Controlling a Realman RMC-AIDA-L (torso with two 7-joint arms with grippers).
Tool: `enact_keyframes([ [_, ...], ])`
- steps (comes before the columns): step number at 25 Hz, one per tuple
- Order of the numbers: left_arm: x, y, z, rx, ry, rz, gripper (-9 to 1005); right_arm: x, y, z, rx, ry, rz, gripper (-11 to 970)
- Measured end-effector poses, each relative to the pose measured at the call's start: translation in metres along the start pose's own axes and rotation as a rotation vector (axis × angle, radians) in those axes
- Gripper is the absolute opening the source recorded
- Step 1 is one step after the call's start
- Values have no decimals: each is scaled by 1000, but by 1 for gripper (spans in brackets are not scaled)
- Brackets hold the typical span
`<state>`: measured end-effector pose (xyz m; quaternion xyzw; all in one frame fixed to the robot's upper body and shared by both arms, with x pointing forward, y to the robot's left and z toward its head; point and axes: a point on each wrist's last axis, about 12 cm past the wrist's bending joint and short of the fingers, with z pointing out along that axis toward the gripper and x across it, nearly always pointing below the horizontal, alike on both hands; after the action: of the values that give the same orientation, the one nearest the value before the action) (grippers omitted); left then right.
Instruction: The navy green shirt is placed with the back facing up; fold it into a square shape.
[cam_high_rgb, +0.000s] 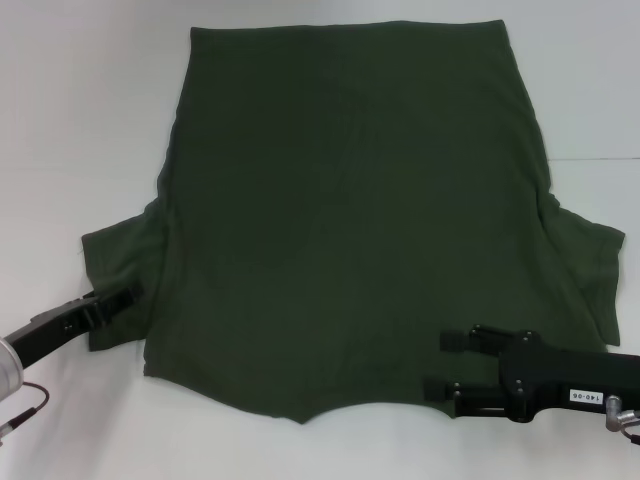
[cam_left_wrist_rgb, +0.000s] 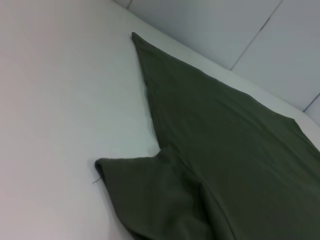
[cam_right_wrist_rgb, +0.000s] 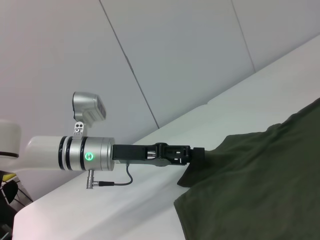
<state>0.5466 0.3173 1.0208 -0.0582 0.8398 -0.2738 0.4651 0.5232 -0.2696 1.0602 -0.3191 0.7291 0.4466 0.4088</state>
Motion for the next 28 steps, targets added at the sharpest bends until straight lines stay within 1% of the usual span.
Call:
enact_keyframes([
  [2,-1,0,0,2,2,14,823,0,0,0,0,0,0,924],
  [7,-4,-2,2,10,5,30,612,0,0,1,0,-2,-1,924],
  [13,-6,-4,6,5,10,43,401,1,0,0,0,-2,0,924],
  [23,-7,-6,10,-11,21,60,175,1,1,0,2,-4,1,925],
  [26,-8,-5,10,-12,18,60,0,1,0,0,4,-7,2,925],
  [28,-11,-5,9,-9,12,65,0,0,0,-1,7,-11,6,925],
])
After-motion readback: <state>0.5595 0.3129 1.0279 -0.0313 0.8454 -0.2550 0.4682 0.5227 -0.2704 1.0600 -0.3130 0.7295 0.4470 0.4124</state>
